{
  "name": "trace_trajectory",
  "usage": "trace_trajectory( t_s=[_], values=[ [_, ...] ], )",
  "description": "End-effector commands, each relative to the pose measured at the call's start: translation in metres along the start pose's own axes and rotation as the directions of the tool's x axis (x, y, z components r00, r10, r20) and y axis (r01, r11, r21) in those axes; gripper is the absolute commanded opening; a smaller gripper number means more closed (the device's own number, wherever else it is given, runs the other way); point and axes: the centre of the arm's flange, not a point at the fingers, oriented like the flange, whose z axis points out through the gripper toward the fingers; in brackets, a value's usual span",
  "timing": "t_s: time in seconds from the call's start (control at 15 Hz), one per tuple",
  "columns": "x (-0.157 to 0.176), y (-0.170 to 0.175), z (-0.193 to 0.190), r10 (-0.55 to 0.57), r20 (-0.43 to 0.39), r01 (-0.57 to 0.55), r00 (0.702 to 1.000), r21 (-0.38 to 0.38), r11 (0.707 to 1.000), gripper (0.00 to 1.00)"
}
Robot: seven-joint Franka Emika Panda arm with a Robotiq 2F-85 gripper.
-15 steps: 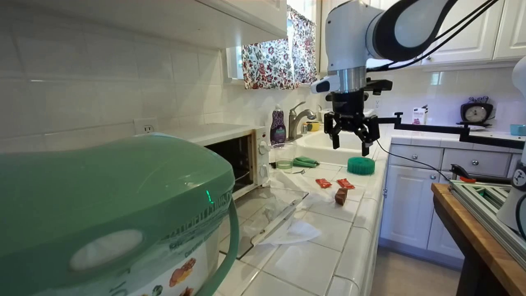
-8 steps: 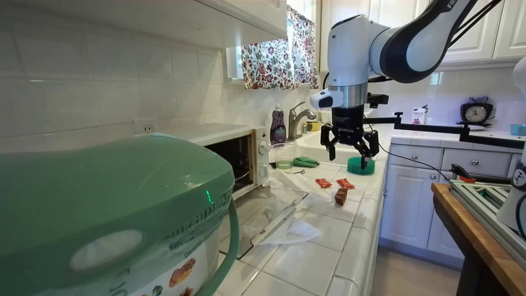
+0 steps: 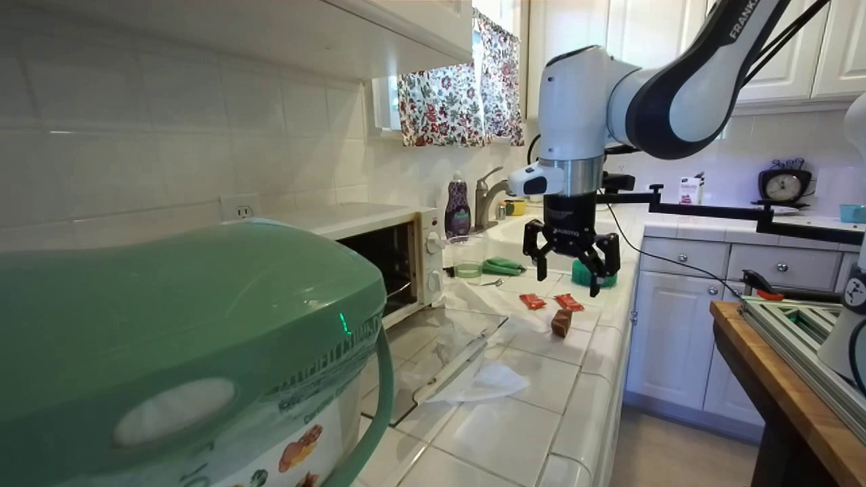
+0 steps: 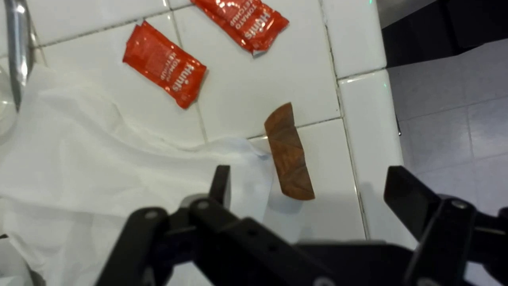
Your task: Put the brown object inside the oven.
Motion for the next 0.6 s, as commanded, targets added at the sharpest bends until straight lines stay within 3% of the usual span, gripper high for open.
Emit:
trace_trajectory(
  t_s=[0.0,0.33,0.47,0.53],
  values=[
    [0.003,0.003,0.024,-0.078,-0.046,0.077,0.996,-0.026,0.997,1.0],
    [0.004,0.007,0.048,-0.126,-0.077,0.124,0.989,-0.031,0.992,1.0],
    [0.004,0.007,0.054,-0.142,-0.081,0.14,0.987,-0.028,0.99,0.83],
    [0.005,0.006,0.057,-0.151,-0.08,0.149,0.985,-0.027,0.988,0.65]
  ],
)
